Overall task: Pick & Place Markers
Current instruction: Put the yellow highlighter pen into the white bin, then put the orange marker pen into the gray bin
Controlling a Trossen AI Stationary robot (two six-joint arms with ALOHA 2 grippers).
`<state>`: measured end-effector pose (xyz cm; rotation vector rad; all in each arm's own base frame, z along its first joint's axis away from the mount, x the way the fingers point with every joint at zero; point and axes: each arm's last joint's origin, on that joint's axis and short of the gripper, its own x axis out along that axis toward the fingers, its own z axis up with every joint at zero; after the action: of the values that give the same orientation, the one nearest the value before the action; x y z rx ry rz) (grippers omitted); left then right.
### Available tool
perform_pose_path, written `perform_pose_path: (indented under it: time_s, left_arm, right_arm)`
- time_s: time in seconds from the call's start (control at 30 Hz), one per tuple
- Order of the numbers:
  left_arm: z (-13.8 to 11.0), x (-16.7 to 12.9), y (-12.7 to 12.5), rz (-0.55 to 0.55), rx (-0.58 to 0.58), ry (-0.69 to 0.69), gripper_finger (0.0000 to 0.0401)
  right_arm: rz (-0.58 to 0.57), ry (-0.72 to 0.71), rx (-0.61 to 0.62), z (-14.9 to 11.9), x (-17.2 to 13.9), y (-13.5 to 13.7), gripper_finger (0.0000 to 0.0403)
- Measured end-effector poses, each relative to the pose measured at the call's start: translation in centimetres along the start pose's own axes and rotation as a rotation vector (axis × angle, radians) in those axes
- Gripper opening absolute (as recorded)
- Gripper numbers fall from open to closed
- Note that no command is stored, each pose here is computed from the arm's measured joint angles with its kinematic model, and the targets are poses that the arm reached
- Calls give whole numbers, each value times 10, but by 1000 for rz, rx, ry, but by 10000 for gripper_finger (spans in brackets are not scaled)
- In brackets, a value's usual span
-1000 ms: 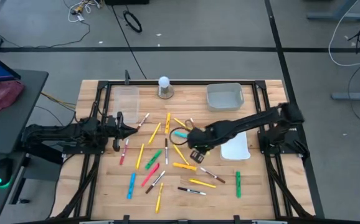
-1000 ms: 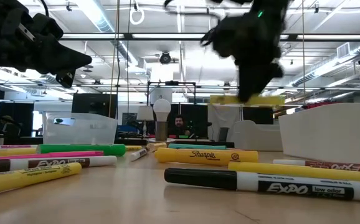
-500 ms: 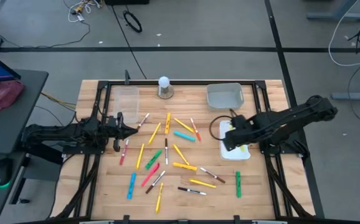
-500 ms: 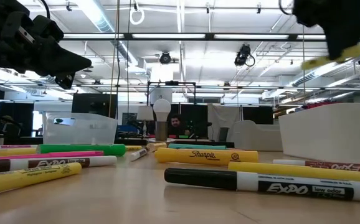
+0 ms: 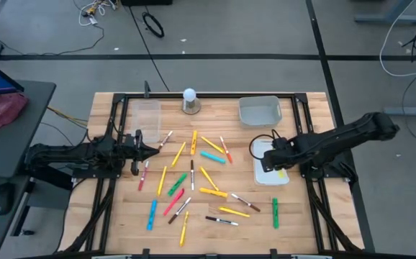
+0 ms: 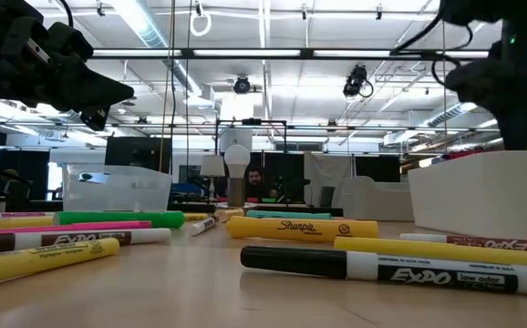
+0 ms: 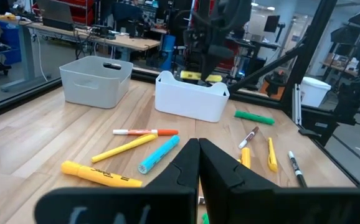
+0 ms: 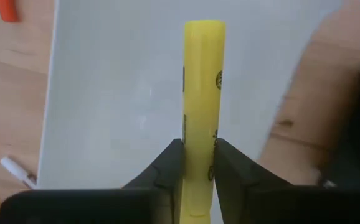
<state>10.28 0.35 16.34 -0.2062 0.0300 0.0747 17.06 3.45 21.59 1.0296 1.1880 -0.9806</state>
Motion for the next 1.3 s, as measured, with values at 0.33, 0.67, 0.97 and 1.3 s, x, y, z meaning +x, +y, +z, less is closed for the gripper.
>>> perform_pose_path:
  time_s: [0.33, 0.67, 0.97, 1.3]
  left_arm:
    - [0, 0, 0, 0, 0, 0, 14]
    - [0, 0, 0, 0, 1, -1, 14]
    - [0, 0, 0, 0, 0, -1, 14]
    - [0, 0, 0, 0, -18, -1, 14]
  right_arm:
    - [108, -6, 25, 9, 32, 0, 73]
    - [130, -35, 26, 10, 43, -2, 115]
    - [148, -62, -120, 12, 30, 5, 159]
    - [304, -166, -304, 21, -46, 37, 132]
